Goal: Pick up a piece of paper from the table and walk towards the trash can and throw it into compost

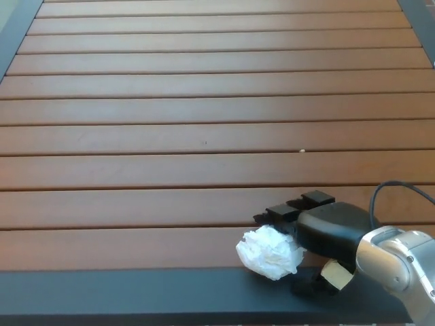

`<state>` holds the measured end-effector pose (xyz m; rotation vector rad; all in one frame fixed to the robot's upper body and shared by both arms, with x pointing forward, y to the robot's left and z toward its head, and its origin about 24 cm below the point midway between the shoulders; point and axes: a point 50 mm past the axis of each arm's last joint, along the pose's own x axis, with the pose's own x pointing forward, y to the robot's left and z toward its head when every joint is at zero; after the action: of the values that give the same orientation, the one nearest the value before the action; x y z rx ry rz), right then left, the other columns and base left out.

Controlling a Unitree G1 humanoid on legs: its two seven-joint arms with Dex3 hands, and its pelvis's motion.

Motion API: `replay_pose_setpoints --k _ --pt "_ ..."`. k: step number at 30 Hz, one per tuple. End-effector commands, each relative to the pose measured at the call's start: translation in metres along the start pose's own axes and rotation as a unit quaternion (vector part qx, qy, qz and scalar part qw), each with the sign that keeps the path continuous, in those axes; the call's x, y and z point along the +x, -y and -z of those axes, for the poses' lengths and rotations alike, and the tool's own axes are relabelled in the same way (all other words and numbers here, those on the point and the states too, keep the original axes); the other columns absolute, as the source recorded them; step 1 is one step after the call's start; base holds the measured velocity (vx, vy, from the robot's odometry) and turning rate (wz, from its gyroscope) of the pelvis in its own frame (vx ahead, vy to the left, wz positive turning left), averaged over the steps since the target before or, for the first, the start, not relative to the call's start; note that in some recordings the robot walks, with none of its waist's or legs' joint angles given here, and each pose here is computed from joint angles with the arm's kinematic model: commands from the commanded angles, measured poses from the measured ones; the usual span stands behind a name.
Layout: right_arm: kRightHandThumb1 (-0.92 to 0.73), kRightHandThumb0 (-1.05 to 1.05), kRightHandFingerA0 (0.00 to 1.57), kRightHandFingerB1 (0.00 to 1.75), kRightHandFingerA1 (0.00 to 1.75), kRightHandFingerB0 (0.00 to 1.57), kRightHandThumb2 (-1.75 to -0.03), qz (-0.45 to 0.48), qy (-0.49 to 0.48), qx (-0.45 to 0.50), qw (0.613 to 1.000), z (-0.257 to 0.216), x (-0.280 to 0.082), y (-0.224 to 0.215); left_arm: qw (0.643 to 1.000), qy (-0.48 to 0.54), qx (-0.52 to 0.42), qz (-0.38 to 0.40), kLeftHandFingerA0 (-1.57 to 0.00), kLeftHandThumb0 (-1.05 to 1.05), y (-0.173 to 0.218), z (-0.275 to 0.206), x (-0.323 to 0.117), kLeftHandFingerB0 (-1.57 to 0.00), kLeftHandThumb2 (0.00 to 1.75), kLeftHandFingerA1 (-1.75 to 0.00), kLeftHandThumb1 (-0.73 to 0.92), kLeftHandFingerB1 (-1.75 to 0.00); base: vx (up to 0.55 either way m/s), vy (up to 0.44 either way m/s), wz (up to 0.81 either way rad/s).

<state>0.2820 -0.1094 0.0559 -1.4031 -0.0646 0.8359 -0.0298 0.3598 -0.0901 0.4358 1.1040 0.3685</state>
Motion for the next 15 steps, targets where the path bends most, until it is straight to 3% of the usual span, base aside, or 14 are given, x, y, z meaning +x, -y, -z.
replay_pose_setpoints --k 1,2,3,4,14,15 --pt "-0.68 -0.53 0.26 0.32 0.48 0.36 -0.6 -0.018 -0.003 -0.004 1.0 -0.002 -0.001 -0.009 0.999 0.032 0.003 -0.01 -0.91 -0.07 -0.005 -0.007 -0.001 -0.86 0.76 -0.92 0.66 -0.73 0.0 0.0 0.0" --pt "-0.52 -0.6 0.24 0.44 0.57 0.17 -0.85 -0.01 0.002 -0.008 1.0 -0.003 -0.001 -0.009 0.999 0.032 0.001 -0.009 -0.89 -0.05 -0.005 -0.007 0.0 -0.85 0.82 -0.94 0.65 -0.76 0.0 0.0 0.0" --pt "-0.52 -0.6 0.24 0.44 0.57 0.17 -0.85 -0.005 0.006 -0.011 1.0 -0.004 -0.001 -0.009 0.999 0.031 0.0 -0.009 -0.89 -0.05 -0.005 -0.007 0.0 -0.85 0.82 -0.94 0.65 -0.76 0.0 0.0 0.0" --pt "-0.64 -0.57 0.32 0.33 0.55 0.17 -0.58 0.012 0.013 -0.018 1.0 -0.007 -0.002 -0.007 0.999 0.033 -0.009 -0.008 -0.93 -0.05 -0.004 -0.006 -0.001 -0.87 0.82 -0.98 0.66 -0.82 0.0 0.0 0.0" --pt "-0.62 -0.58 0.35 0.33 0.53 0.14 -0.58 0.041 0.014 -0.037 0.998 -0.009 -0.002 -0.004 0.998 0.035 -0.046 -0.008 -0.89 -0.04 -0.006 -0.004 -0.005 -0.85 0.81 -1.0 0.67 -0.85 0.0 0.0 0.0" --pt "-0.59 -0.49 0.86 0.48 1.05 0.23 -0.87 0.076 0.041 -0.042 0.995 -0.012 -0.003 -0.004 0.999 0.031 -0.04 -0.014 -0.94 -0.03 -0.007 -0.004 -0.002 -0.86 0.85 -0.99 0.67 -0.85 0.0 0.0 0.0"
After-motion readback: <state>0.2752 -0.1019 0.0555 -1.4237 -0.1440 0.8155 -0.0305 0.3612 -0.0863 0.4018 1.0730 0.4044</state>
